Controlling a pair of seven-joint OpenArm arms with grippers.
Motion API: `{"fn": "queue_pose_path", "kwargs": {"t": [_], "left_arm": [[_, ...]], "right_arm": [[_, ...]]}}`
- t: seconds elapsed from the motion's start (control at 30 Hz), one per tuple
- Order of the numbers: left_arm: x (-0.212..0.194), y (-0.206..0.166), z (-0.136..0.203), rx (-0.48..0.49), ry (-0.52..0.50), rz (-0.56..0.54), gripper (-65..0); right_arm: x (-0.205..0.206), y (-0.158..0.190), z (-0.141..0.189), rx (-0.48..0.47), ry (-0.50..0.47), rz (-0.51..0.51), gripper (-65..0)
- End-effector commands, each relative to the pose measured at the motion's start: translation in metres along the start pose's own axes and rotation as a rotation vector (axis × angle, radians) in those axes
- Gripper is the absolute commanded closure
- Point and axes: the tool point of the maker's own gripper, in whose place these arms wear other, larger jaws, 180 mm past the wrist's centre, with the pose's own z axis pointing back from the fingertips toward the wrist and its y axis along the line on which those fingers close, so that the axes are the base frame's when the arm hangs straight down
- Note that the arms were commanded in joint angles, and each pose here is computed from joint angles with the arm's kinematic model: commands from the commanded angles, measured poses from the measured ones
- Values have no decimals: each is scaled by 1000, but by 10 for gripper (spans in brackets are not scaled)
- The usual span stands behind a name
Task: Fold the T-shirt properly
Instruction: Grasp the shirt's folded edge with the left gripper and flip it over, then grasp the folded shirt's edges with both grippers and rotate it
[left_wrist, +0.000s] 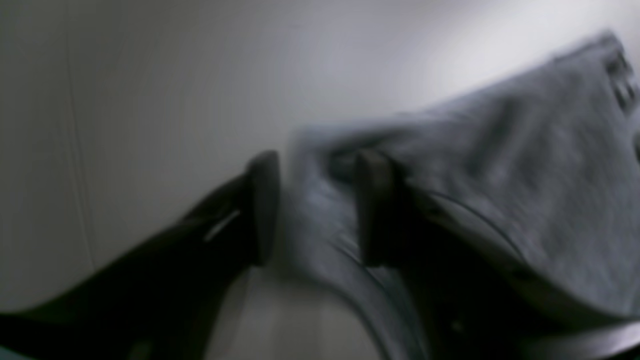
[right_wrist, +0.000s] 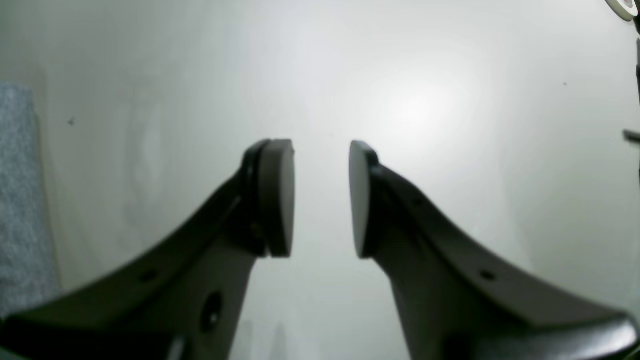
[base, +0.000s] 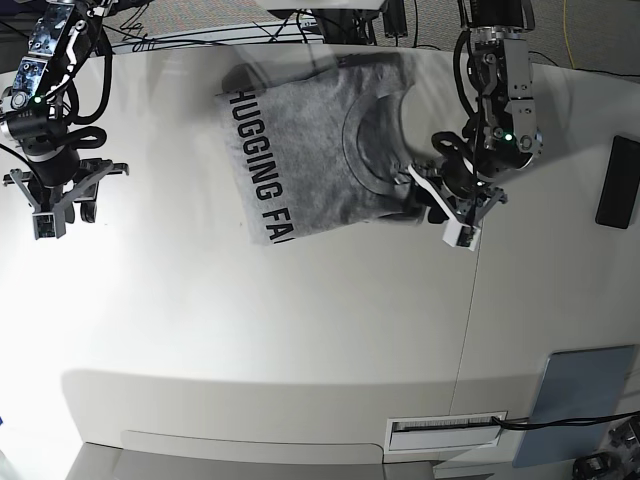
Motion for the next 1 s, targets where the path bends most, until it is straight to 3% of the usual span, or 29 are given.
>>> {"fn": "queue_pose_path", "kwargs": {"t": [0.0,0.07,0.17,0.3,0.37,0.47,0.73,0.97], "left_arm": [[14,-1,3,-13,-42,-31,-290],[15,-3,6,-40,-43,-67,-281],[21,-17,15,-128,-79,-108,-181],[24,-63,40,-347,-152,-142,-34],[15,-90,56,-485,-171,-157,-1],[-3,-106,69,-574,-152,-57,0],[-47,-117,81,-601,-53,29,0],[-80,-140,72,-613,88,-99,0]], "right_arm": [[14,-3,4,-7,-52,14,-190],[17,-1,4,3,-66,9,-190],[22,6,4,43,-96,-13,-181],[30,23,2,108,-136,-20,-61],[36,41,-1,157,-153,-1,0],[45,72,-9,230,-172,41,0],[56,144,-46,363,-151,189,0],[42,187,-79,455,-58,206,0]]}}
